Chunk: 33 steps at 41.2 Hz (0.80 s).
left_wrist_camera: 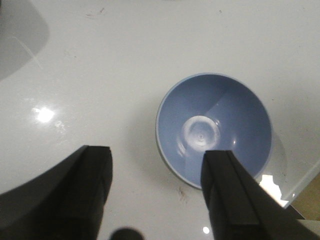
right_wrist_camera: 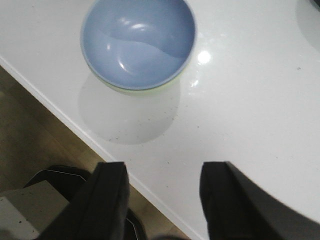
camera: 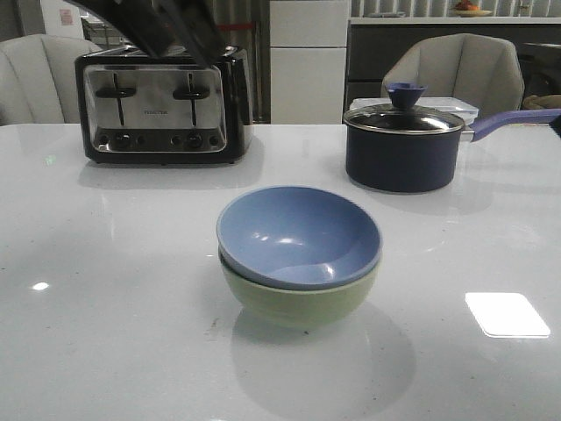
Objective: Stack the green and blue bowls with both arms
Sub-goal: 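Open the left gripper and raise it away from the bowls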
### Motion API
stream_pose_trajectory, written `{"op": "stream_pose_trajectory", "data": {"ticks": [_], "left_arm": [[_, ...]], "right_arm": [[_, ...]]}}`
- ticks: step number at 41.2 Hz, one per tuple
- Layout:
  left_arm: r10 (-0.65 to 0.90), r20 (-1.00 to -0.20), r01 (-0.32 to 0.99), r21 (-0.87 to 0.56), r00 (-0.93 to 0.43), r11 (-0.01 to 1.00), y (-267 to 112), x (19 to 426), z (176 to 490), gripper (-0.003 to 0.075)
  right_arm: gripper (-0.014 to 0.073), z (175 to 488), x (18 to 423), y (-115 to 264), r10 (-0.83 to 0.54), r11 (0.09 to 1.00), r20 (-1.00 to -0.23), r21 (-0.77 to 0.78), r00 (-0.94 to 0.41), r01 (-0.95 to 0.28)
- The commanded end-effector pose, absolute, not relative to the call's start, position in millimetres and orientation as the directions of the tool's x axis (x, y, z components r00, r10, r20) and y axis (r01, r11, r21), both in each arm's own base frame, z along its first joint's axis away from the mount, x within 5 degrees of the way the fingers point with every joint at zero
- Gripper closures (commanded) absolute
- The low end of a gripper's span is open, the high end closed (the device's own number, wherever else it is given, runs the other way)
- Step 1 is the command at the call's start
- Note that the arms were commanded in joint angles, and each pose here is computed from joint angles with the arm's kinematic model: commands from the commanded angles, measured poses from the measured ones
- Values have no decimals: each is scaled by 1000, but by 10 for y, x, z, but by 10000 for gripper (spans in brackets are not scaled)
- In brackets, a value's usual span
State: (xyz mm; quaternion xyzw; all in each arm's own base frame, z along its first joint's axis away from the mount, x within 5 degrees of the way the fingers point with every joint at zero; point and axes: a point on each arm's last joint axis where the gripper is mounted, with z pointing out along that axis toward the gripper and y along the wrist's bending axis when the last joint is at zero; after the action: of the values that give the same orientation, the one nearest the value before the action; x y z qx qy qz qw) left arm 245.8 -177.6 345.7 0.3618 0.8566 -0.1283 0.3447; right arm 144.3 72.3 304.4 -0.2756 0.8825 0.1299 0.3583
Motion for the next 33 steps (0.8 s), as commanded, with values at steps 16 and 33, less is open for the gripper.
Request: {"op": "stream_pose_trajectory", "data": {"ticks": [16,33], "left_arm": [[424,-819,585,136,-388,799,-902,1404,3665,265],[393,-852,581,133,-347,803,-799,1245,3654,333]], "right_arm": [[150,3276,1194,594,-354,827,-789,-12,-502,-563],[225,3212,1179,580,-340,834,-804,-18,-488,-551]]}}
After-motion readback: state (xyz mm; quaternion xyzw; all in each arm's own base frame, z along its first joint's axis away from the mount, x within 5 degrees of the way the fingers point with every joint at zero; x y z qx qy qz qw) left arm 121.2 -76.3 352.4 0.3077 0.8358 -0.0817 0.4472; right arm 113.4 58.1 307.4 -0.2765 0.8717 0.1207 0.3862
